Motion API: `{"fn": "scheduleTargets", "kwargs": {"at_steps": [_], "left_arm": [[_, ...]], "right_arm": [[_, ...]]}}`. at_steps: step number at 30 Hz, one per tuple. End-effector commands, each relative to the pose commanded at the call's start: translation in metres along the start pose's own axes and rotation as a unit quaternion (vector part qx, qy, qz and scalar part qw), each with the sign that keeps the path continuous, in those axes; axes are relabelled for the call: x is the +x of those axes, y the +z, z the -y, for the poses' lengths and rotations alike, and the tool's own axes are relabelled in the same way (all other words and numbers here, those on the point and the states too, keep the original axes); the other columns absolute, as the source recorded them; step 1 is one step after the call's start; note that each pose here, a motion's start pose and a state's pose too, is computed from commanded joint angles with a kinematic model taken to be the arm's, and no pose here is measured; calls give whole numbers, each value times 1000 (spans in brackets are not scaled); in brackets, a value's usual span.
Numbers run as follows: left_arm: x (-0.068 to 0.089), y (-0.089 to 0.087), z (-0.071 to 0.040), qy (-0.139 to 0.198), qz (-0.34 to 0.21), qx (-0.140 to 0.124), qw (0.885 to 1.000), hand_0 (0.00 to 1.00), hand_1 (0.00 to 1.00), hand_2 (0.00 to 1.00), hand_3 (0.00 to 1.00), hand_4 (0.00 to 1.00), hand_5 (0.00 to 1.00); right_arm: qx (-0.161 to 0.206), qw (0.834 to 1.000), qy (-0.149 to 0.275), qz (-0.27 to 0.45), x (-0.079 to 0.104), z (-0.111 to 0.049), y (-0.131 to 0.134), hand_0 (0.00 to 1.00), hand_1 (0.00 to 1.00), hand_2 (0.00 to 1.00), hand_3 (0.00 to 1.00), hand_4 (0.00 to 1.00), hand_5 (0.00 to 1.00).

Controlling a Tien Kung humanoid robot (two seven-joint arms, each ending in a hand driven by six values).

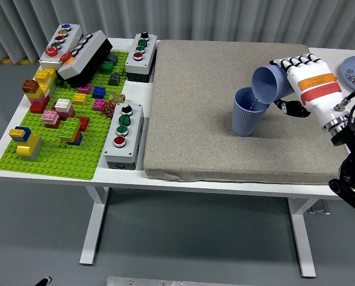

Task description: Pick cup pour cup place

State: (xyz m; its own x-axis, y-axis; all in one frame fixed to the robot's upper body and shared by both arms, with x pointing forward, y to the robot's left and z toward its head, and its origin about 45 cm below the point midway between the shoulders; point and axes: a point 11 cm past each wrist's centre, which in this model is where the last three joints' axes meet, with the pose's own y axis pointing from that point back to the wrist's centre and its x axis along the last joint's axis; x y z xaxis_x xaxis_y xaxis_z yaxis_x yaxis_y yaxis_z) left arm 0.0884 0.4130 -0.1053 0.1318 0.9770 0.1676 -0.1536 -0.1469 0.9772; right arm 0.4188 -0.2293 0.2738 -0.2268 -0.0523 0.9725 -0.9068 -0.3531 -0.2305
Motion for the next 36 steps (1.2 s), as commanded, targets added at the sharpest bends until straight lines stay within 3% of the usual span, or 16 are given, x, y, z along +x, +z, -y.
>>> {"fn": "scheduleTargets", "kwargs": {"at_steps": [36], "left_arm": [[0,2,0,0,1,-2,1000,825,783,840,761,573,998]], "right_arm": [[-6,1000,17,-15,7,2,0,804,635,551,601,711,232]]}}
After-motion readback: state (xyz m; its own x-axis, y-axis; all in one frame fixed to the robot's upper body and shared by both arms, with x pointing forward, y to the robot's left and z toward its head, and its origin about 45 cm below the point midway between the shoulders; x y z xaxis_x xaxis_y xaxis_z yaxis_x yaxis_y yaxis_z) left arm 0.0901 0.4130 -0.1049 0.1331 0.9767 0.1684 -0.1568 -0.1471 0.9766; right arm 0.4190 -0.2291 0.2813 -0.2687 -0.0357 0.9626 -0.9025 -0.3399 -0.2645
